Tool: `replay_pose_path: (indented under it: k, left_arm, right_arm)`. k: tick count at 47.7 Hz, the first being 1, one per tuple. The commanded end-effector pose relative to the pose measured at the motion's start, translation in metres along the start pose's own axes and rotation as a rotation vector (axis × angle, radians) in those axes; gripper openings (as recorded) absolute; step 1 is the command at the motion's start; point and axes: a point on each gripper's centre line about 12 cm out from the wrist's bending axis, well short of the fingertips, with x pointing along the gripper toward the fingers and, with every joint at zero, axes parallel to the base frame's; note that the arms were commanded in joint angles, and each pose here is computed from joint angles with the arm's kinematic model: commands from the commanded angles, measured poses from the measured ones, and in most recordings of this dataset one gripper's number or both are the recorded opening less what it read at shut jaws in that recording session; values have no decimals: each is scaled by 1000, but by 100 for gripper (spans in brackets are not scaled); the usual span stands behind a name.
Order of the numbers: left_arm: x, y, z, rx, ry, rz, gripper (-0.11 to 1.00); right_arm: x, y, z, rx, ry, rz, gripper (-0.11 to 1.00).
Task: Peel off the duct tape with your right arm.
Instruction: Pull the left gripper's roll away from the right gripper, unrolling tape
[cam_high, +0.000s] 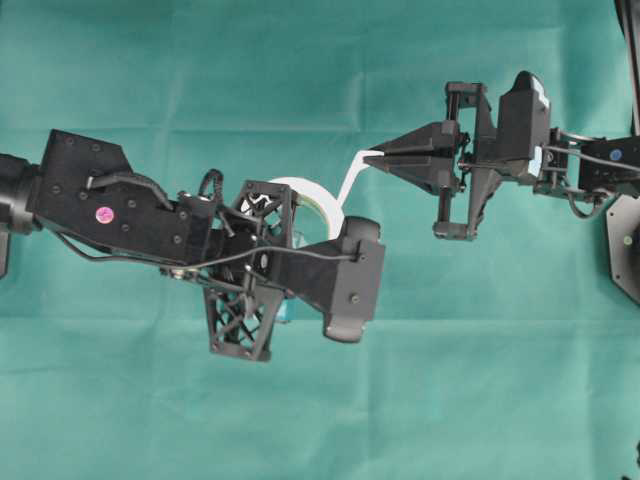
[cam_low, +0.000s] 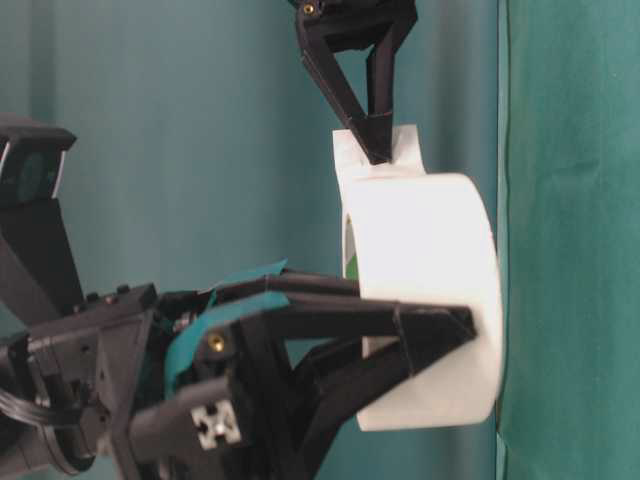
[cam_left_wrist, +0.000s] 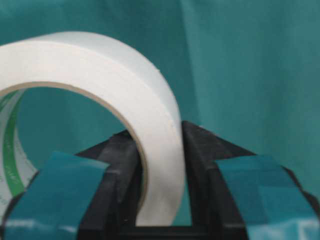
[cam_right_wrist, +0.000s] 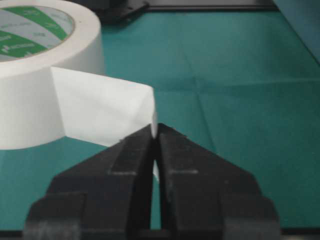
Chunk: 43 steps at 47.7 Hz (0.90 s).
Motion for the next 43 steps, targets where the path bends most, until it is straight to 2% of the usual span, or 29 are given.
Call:
replay_pose_path:
  k: [1, 4, 15, 21, 30, 43]
  left_arm:
    - [-25, -23, 1, 84, -56, -22, 21]
    - [-24, -27, -3, 104, -49, -27, 21]
    - [-21, -28, -25, 112, -16, -29, 21]
    - [-24, -30, -33, 122, -37, -31, 21]
    - [-28, -35, -42, 171, -63, -33, 21]
    - [-27, -39, -45, 191, -65, -38, 21]
  right_arm:
    - [2, -9, 9, 13, -33, -30, -10]
    - [2, -9, 9, 13, -32, -32, -10]
    - [2, -12, 10, 14, -36, -39, -10]
    - [2, -13, 11, 14, -39, -42, -10]
    - [2, -17, 11, 16, -39, -54, -10]
    - [1, -18, 9, 17, -33, -59, -10]
